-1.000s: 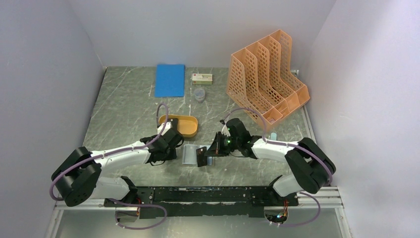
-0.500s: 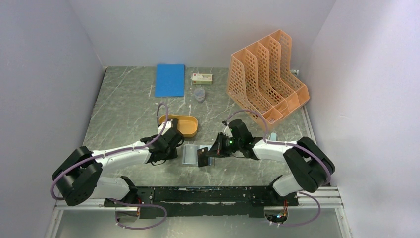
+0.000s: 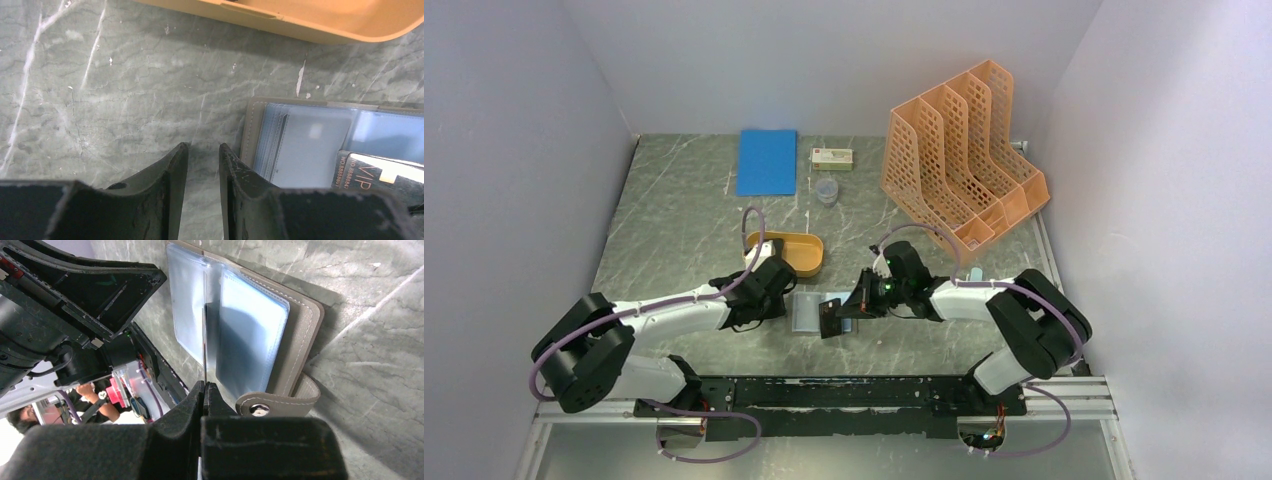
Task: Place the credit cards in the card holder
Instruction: Insert the credit card into the card holder.
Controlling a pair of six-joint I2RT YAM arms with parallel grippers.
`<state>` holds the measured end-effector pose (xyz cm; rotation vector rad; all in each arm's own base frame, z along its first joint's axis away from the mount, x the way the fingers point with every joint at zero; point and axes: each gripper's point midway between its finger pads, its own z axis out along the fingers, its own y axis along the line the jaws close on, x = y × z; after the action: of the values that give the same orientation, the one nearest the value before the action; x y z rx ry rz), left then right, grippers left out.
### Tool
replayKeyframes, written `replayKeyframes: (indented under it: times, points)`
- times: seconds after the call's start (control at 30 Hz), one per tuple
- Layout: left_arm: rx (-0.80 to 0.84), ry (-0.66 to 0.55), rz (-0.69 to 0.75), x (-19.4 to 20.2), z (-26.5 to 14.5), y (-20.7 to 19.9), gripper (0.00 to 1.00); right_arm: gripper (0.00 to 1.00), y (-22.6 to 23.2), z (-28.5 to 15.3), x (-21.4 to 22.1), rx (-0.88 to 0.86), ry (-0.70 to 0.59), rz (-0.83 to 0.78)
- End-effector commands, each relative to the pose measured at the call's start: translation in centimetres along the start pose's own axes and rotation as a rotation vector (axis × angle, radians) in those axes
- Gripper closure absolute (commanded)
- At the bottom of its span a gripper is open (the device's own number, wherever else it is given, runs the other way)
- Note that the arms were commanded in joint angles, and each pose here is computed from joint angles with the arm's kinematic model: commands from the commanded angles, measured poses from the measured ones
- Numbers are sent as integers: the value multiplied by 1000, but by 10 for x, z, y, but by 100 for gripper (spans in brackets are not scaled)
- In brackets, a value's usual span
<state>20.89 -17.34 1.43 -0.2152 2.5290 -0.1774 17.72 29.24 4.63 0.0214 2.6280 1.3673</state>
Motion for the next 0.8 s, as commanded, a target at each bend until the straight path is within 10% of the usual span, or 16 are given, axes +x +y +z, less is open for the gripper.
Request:
replayKeyframes:
  times: [0.0, 0.77]
  points:
    - [-30, 104, 23, 29, 6, 14, 65, 100, 5, 2, -2, -31, 2, 3]
    - [-29, 125, 31, 35, 10, 14, 66, 100, -6, 3, -6, 22, -15, -3]
